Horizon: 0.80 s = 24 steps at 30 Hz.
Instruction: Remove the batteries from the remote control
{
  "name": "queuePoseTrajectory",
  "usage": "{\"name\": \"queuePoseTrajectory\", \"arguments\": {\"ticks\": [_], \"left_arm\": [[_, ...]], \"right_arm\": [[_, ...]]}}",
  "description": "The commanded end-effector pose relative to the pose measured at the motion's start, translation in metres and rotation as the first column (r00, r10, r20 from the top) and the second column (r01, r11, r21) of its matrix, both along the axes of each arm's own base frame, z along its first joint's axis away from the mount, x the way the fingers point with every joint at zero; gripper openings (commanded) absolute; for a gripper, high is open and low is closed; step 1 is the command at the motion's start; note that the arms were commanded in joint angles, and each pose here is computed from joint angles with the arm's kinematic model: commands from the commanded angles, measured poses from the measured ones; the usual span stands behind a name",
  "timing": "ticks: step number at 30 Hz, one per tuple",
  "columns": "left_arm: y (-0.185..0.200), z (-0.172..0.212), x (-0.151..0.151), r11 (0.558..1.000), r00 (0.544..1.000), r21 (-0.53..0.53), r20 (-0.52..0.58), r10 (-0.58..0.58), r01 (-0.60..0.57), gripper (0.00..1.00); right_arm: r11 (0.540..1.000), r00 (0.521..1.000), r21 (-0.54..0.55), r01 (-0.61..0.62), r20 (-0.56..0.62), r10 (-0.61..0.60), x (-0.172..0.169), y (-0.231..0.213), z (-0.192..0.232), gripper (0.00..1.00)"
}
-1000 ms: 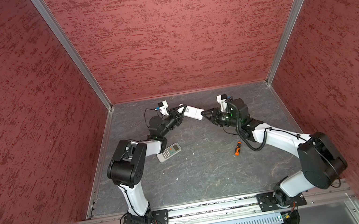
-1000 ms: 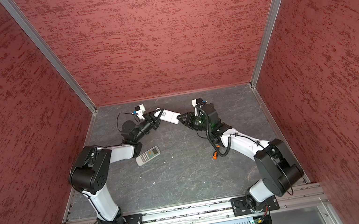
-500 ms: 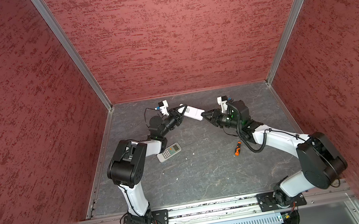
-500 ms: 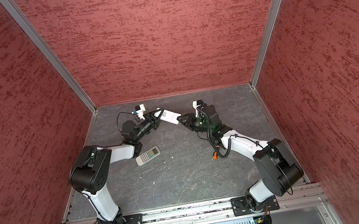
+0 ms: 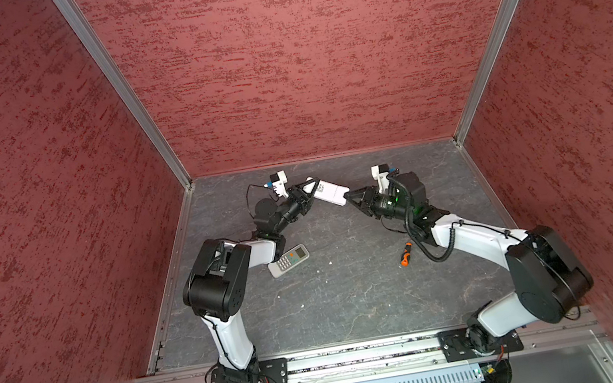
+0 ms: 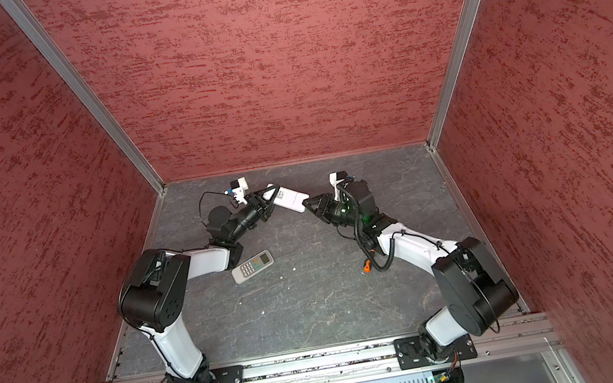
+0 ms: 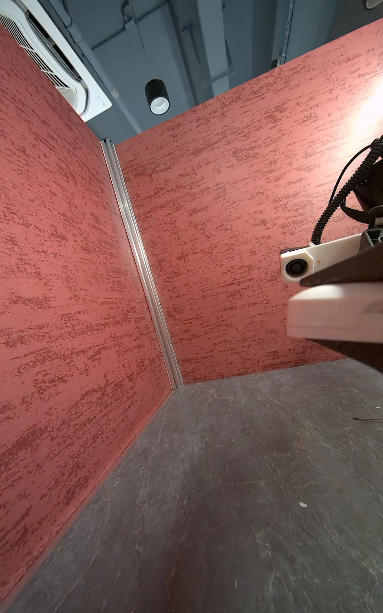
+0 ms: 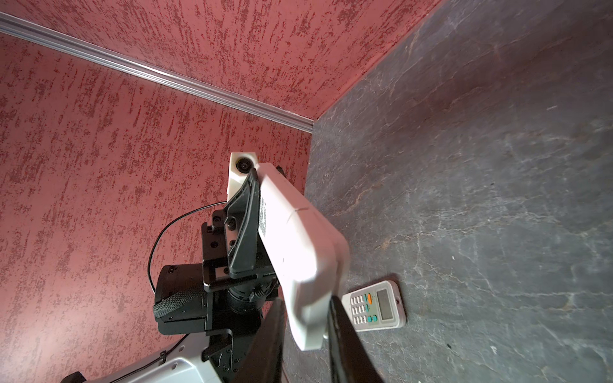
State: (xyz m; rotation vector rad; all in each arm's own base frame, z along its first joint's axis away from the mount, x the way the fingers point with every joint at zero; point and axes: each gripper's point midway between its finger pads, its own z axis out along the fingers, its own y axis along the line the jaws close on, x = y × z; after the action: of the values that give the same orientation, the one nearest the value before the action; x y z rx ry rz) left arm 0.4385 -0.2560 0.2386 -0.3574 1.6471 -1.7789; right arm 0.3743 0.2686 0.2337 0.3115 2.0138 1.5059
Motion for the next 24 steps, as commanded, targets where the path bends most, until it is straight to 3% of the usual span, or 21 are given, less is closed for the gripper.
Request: {"name": "queuePoseTrajectory", "arguments": {"ticks": [1,24], "left_arm": [[-0.0046,-0.0009,0.0013,1.000,1.000,0.016,0.026,-0.008,0.007,0.00],[-0.0096,0.0028,-0.0021,0.999,0.998,0.039,0.055,-0.026,0.024,0.00]], "right_arm": [[0.998,0.998,0.061,-0.021,0.059,0.017,-0.0041,0.0013,0.0252,0.24],[0.999,1.000,0.037,-0.009,0.020,0.008,-0.0043,-0.0008,0.0171,0.19]]}}
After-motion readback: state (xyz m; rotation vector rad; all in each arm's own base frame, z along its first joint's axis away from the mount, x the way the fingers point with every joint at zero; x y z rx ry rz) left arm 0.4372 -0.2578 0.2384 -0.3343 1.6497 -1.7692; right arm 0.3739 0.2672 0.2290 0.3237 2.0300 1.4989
